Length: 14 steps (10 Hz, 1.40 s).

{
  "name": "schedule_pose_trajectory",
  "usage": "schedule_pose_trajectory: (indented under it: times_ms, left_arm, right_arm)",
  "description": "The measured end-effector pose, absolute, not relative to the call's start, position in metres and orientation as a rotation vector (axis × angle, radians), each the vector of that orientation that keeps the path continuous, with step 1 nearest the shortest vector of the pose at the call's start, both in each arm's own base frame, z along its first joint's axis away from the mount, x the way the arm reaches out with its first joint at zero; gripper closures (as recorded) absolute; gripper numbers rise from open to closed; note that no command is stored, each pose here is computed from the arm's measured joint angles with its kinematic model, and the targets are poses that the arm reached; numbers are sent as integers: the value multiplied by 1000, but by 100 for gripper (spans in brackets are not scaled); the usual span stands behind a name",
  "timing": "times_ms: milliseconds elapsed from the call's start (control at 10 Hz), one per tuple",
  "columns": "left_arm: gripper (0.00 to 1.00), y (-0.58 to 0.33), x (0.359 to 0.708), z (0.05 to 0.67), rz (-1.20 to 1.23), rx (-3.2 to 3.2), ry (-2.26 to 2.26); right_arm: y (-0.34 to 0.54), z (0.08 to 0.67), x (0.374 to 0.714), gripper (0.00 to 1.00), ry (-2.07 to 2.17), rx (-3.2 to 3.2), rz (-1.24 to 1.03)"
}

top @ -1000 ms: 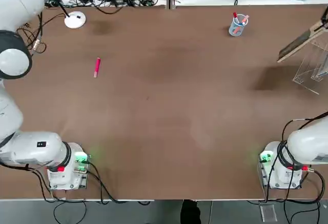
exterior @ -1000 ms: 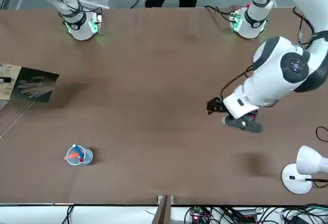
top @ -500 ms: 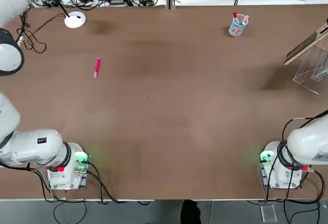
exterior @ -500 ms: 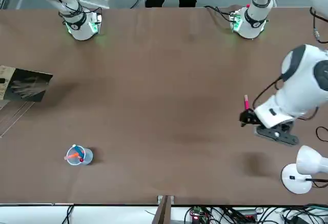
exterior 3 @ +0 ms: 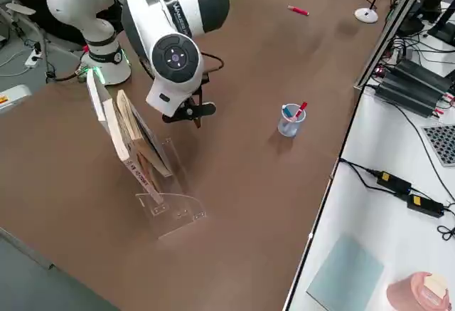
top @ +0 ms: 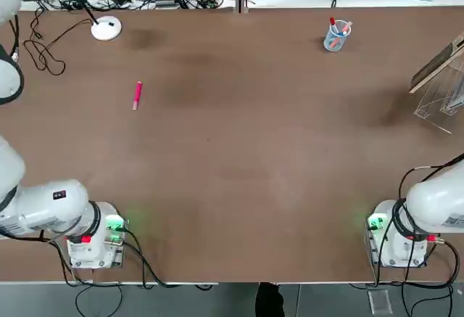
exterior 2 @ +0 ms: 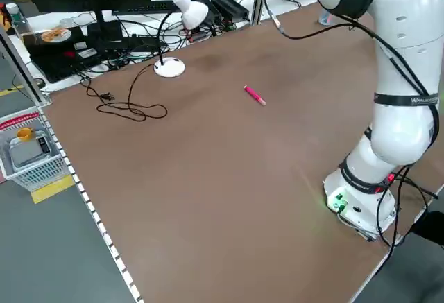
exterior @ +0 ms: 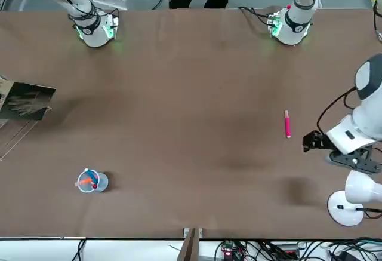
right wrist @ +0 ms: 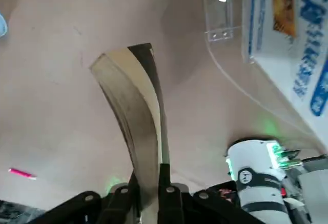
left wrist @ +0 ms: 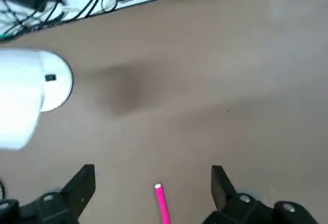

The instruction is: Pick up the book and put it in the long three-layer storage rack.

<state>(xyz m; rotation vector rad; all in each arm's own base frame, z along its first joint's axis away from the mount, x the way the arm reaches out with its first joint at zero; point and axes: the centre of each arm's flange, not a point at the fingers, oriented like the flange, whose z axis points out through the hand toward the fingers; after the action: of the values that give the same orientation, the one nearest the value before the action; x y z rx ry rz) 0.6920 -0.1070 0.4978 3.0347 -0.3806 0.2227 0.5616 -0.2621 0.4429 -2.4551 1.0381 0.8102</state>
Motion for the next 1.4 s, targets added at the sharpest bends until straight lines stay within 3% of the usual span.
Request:
schedule_pose_trajectory:
  times_ms: [1400]
  left_arm:
    - [0,-84,621,566,33,3120,-13]
  right_arm:
    - [-321,420,561,85,874,-2652,787]
